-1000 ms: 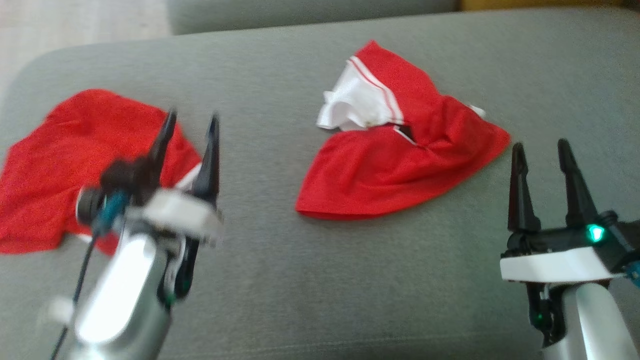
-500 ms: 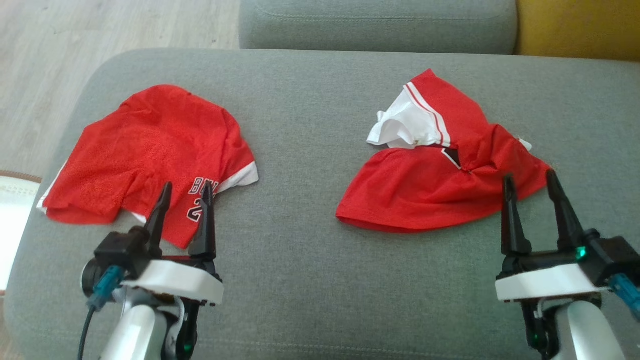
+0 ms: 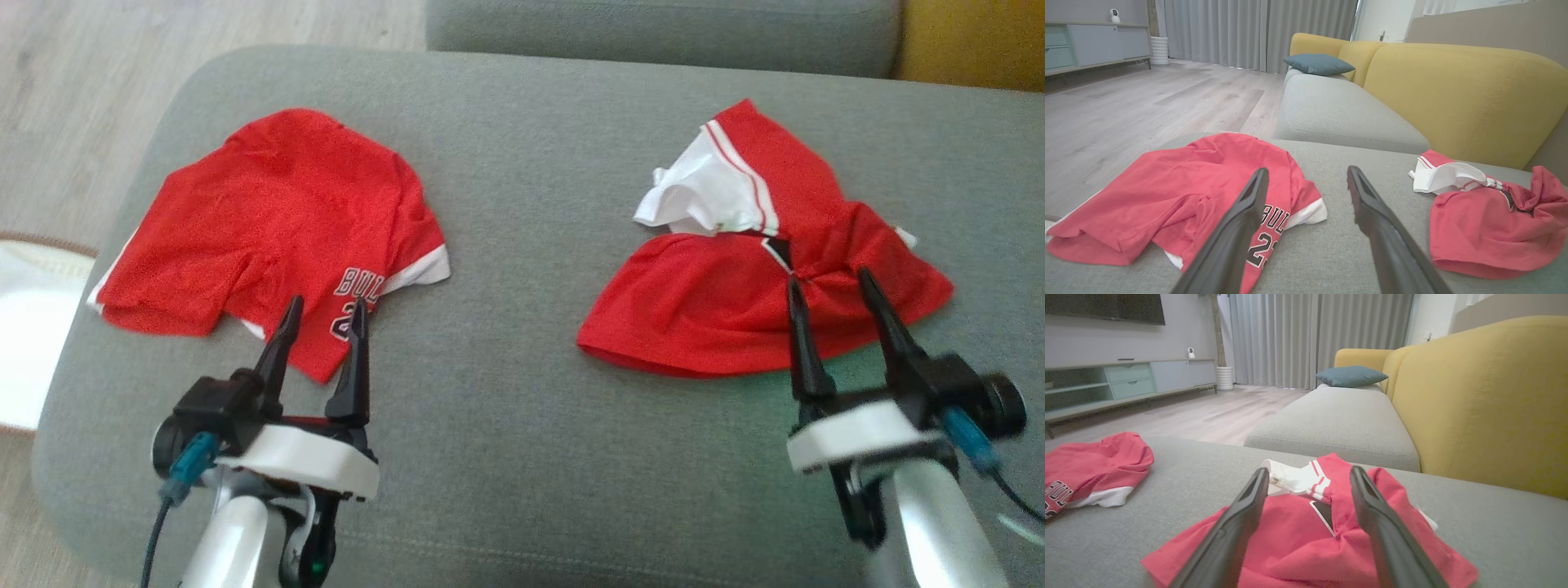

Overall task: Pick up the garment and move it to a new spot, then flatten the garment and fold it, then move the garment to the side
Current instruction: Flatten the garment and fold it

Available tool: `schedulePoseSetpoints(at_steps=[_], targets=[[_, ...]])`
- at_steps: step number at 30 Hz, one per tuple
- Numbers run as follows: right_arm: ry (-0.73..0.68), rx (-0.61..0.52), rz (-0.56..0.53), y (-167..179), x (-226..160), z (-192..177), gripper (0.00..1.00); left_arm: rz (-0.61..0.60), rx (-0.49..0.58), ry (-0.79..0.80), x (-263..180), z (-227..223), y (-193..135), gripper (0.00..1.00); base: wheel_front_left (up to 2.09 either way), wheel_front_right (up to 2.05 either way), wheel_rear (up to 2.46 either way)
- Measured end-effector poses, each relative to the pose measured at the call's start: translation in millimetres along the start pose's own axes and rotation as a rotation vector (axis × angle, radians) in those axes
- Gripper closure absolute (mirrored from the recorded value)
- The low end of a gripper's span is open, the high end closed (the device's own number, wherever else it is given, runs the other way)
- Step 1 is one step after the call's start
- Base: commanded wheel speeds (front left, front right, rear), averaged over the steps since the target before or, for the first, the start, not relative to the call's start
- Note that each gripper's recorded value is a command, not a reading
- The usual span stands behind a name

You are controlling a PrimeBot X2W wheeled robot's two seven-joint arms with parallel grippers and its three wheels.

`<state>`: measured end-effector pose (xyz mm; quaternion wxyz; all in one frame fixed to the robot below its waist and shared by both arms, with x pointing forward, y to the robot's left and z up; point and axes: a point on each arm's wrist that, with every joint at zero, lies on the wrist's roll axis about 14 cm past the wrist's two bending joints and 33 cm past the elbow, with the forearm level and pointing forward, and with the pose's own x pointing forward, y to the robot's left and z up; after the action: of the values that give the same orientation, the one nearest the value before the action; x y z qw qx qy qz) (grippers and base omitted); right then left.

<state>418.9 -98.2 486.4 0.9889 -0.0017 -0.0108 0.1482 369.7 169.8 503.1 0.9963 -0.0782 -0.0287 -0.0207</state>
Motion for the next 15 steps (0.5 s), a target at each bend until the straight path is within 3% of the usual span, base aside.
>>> schedulePoseSetpoints(at_steps=[9, 15], targets=[[0.125, -0.198, 0.154, 35, 62, -29, 0.00, 0.055, -0.004, 0.036, -5, -11, 18, 0.00, 0.00, 0.00, 0.00], [0.189, -0.263, 0.156, 32, 91, -49, 0.00, 0.098, 0.002, 0.029, -7, -7, 32, 0.00, 0.00, 0.00, 0.00]])
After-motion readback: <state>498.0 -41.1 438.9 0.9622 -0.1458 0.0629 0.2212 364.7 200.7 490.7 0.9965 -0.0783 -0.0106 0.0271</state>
